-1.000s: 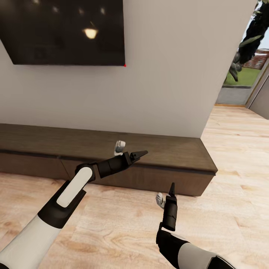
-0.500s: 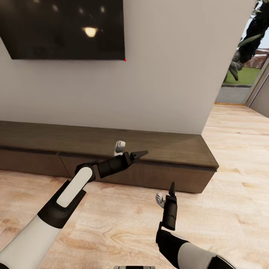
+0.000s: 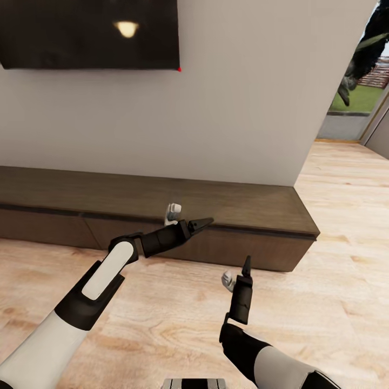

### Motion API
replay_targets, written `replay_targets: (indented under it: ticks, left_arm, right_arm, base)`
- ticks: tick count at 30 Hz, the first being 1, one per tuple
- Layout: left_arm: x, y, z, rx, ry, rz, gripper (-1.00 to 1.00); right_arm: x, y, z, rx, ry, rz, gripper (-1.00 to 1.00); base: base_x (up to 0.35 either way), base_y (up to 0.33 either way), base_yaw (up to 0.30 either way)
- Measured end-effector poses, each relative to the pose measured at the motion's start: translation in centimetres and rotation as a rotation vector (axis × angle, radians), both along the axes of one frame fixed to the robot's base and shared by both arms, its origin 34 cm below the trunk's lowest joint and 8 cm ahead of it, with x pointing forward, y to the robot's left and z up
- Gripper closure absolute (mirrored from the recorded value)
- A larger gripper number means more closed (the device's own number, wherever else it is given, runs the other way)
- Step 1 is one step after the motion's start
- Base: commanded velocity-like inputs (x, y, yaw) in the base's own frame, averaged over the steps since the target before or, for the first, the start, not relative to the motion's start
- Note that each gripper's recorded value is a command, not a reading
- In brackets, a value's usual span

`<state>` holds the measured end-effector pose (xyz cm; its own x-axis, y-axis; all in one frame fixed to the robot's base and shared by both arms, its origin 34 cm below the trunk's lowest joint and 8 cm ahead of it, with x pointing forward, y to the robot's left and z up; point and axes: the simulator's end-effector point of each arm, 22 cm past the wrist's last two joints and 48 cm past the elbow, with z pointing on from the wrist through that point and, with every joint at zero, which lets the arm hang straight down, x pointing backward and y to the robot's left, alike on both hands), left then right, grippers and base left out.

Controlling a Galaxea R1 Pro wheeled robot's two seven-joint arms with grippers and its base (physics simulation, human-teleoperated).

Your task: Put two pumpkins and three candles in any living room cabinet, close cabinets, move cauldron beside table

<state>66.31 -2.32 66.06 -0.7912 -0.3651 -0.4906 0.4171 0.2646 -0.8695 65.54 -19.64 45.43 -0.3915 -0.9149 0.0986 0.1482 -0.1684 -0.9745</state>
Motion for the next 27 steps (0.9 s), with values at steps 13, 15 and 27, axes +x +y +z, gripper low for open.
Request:
replay_targets:
  ticks: [13, 15, 27]
  left_arm:
    - [0.7, 0.0, -3.3, 0.000, 0.053, 0.000, -1.00]
    - [0.8, 0.0, -3.8, 0.000, 0.061, 0.000, -1.00]
    - [1.3, 0.0, -6.8, 0.001, 0.111, 0.000, -1.00]
  right_arm:
    - [-0.5, 0.1, -1.8, -0.026, -0.001, -0.002, -1.00]
    - [-0.6, 0.0, -2.0, -0.056, 0.006, -0.011, -1.00]
    - [-1.4, 0.2, -3.7, -0.167, 0.030, -0.024, -1.00]
  base:
    - [0.000, 0.000, 0.000]
    - [0.000, 0.000, 0.000]
    - [0.000, 0.000, 0.000]
